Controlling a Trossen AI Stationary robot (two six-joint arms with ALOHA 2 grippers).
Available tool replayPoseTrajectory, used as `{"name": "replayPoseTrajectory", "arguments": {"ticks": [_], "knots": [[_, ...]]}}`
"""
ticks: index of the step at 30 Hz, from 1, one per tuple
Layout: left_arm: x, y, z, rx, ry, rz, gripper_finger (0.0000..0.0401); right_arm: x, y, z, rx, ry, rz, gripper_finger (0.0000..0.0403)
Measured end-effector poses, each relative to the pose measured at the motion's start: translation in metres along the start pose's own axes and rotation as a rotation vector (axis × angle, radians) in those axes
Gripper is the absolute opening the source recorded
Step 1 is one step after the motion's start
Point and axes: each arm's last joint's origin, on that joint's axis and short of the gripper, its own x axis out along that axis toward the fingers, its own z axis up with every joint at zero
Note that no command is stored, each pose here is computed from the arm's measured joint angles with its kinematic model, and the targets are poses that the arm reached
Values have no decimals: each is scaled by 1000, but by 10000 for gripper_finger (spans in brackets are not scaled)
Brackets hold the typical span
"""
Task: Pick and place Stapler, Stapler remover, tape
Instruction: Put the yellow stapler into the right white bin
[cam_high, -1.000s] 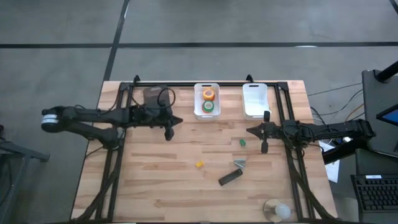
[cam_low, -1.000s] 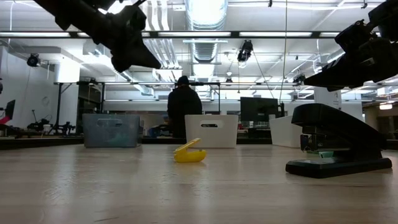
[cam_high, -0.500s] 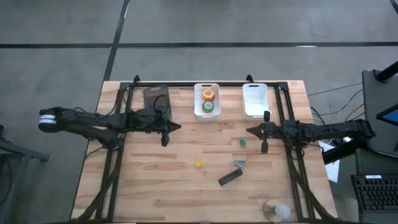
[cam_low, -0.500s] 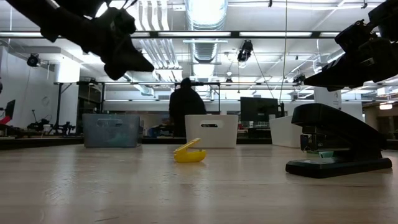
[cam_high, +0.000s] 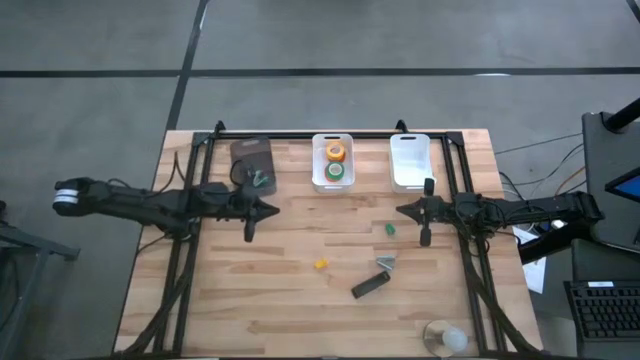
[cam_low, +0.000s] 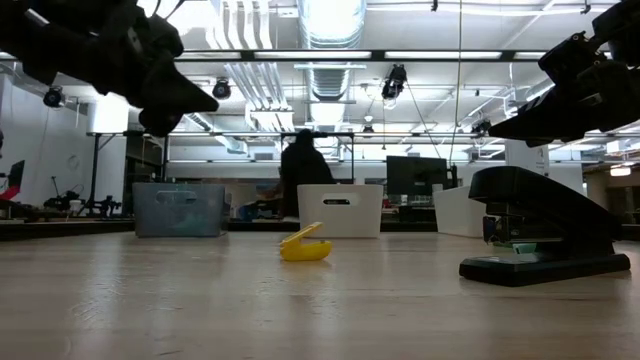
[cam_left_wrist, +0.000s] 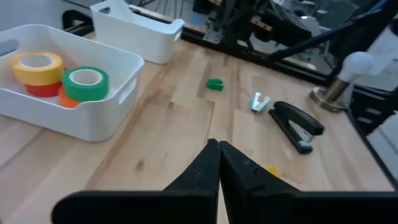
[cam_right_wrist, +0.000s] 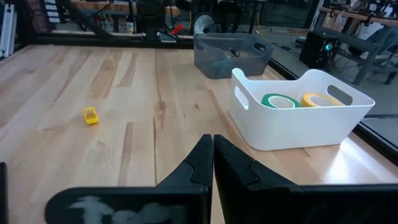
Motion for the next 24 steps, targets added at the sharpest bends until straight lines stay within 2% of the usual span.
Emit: {"name": "replayPoseTrajectory", "arguments": {"ticks": [6,12,21,24], "knots": [[-6,-2,-8,-7,-11,-42,11,0,0,0,7,0,-1,8],[-2,-8,-18,-52,60,-147,7,0,0,0,-19,0,0,8],[12,-23,-21,-74,38,-233,30,0,0,0,-11,0,0,8],[20,-30,-22,-81,45,-253,47,0,0,0,44,0,0,8]]}}
